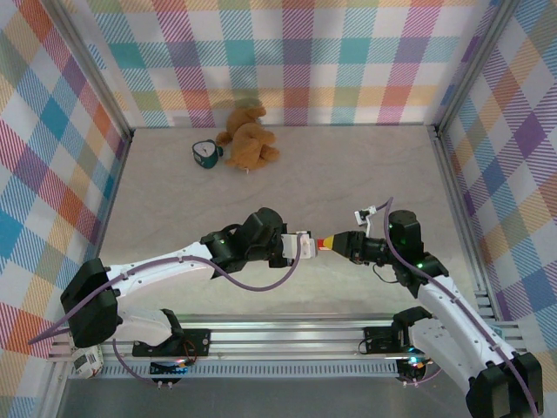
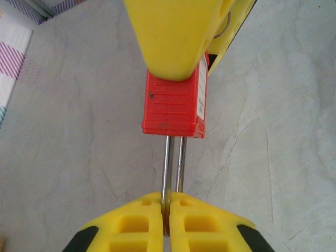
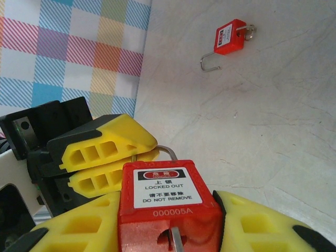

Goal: Unlock with the key

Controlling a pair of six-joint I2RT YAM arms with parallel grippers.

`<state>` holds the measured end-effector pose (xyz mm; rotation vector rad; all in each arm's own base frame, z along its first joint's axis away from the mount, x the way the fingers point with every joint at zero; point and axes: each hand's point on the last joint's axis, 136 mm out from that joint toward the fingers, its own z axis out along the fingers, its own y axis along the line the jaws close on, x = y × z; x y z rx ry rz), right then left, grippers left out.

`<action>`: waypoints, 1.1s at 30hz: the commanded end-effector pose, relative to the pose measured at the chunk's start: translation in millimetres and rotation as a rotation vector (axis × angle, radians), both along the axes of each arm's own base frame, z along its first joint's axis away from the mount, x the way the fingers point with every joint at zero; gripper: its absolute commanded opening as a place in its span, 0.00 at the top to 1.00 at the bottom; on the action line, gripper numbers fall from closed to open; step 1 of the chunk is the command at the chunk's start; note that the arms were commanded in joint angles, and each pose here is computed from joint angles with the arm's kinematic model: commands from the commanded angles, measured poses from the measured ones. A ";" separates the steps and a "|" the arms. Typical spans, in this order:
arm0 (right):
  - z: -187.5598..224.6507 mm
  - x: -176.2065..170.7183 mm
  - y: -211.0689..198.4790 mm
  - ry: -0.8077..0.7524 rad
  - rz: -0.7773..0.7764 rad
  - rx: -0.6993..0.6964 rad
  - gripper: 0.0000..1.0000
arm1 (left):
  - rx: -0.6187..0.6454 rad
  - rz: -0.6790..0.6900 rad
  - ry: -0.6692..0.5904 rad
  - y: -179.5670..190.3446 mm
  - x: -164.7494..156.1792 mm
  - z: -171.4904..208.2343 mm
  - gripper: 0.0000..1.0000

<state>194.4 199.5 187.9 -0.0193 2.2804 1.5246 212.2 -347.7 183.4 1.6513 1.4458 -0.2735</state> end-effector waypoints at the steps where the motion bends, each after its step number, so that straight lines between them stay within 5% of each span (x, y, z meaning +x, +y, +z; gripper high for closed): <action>1: 13.0 1.7 -1.3 -0.065 -0.006 0.001 0.76 | -0.008 -0.016 0.001 -0.8 -1.6 6.6 0.96; 21: 23.2 -1.0 -4.2 -0.086 -0.027 0.012 0.76 | 0.017 0.062 -0.028 33.4 7.6 8.3 0.96; 22: 22.2 -0.8 -4.8 -0.083 -0.030 0.006 0.76 | 0.028 0.066 -0.032 35.4 8.0 7.6 0.94; 25: 24.9 -1.9 -6.1 -0.089 -0.032 -0.005 0.76 | 0.031 0.073 -0.035 39.0 6.8 14.8 0.63; 28: 24.9 -2.0 -5.3 -0.087 -0.025 -0.005 0.76 | 0.014 0.063 -0.032 36.7 2.9 28.8 0.43; 33: 22.5 0.8 -3.1 -0.083 -0.018 0.000 0.76 | 0.019 -0.030 -0.041 8.6 -15.2 44.8 0.35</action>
